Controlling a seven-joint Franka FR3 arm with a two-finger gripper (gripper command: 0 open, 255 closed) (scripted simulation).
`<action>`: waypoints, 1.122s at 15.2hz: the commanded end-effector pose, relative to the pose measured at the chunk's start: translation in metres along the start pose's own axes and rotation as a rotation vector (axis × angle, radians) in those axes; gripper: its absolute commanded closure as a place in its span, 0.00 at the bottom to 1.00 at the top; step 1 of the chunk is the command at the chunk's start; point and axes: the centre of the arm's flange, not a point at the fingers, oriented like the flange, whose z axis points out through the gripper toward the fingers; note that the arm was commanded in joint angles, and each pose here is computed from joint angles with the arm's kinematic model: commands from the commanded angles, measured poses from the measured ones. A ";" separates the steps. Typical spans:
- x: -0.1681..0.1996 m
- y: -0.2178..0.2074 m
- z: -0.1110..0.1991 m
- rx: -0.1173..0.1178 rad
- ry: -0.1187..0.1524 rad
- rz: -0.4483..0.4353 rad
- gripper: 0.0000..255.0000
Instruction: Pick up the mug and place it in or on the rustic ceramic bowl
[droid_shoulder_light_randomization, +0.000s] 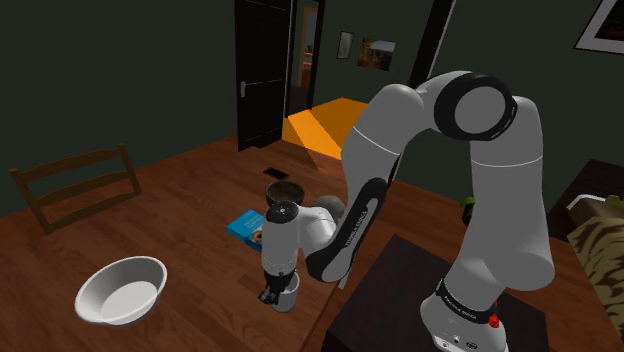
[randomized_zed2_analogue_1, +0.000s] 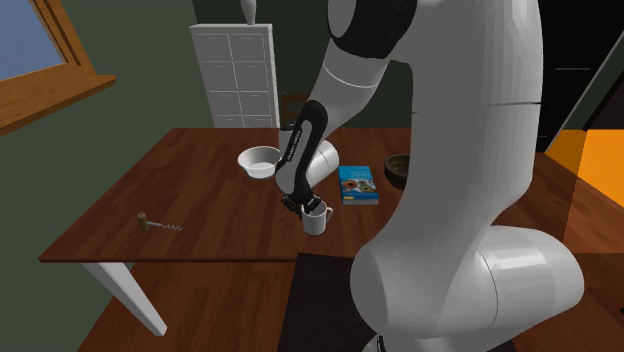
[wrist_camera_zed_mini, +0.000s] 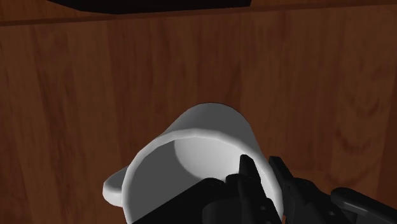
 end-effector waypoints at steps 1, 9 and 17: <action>0.001 0.001 -0.009 0.000 0.000 0.000 1.00; 0.002 0.003 -0.051 0.000 0.000 0.000 1.00; 0.003 0.006 -0.093 0.000 0.000 0.000 1.00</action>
